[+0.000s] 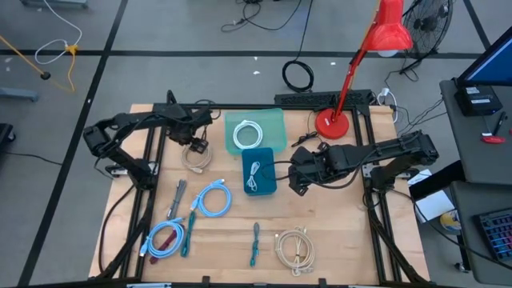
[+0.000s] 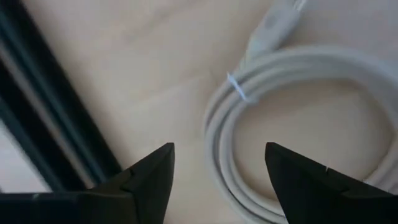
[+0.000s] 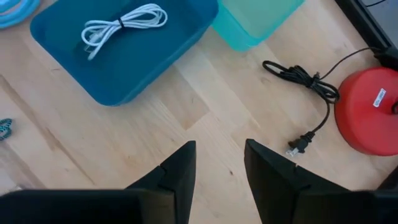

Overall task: Pick & Place USB Port
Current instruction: Put the top light brown HDMI cable into the green bin

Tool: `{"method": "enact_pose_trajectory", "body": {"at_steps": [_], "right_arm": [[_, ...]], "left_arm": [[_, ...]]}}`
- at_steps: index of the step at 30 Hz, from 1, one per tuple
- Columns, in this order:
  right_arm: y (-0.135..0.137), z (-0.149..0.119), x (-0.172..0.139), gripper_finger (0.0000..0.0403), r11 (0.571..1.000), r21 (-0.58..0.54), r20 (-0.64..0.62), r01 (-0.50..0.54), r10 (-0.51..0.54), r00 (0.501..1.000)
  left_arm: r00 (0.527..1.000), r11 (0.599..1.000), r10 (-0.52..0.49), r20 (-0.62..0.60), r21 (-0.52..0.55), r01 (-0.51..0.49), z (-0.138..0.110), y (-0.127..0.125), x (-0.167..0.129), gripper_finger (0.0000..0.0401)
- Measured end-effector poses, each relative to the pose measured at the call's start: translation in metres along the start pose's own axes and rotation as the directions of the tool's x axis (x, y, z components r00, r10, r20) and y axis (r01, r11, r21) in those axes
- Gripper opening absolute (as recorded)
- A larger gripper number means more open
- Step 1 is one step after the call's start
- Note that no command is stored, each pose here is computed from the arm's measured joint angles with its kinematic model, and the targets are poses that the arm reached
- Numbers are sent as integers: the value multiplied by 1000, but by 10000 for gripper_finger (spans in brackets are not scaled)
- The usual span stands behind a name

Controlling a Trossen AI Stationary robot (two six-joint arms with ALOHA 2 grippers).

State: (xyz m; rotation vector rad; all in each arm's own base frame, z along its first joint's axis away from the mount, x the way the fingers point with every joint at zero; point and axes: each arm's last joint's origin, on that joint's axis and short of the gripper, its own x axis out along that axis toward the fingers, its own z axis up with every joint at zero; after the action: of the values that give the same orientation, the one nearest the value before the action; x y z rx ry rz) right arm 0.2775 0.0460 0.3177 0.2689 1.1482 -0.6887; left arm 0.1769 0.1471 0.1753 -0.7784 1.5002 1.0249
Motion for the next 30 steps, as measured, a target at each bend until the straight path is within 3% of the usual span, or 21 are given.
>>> {"method": "enact_pose_trajectory", "body": {"at_steps": [6,9,14,17,20,24,30], "right_arm": [[2,-1,-1,130,1000,0,5,-8,8,1000],[2,-1,-1,130,1000,0,5,-7,7,1000],[2,-1,-1,127,1000,1,3,-9,9,1000],[2,-1,-1,126,1000,3,-11,-21,21,1000],[2,-1,-1,125,1000,5,-14,-25,25,1000],[2,-1,-1,125,1000,17,-15,-25,25,1000],[2,-1,-1,122,1000,18,-13,-23,24,1000]], "left_arm": [[999,999,0,-53,-36,-2,-13,3,24,225],[997,998,16,-70,-52,-20,-19,5,34,173],[995,996,-66,-74,-63,61,-24,3,45,36],[994,992,-86,-73,-97,79,-22,2,43,34],[987,984,-147,-59,-107,140,-19,0,25,34],[969,967,-224,106,-102,235,-7,3,-27,34],[874,918,-333,354,-90,387,14,6,-105,34]]}}
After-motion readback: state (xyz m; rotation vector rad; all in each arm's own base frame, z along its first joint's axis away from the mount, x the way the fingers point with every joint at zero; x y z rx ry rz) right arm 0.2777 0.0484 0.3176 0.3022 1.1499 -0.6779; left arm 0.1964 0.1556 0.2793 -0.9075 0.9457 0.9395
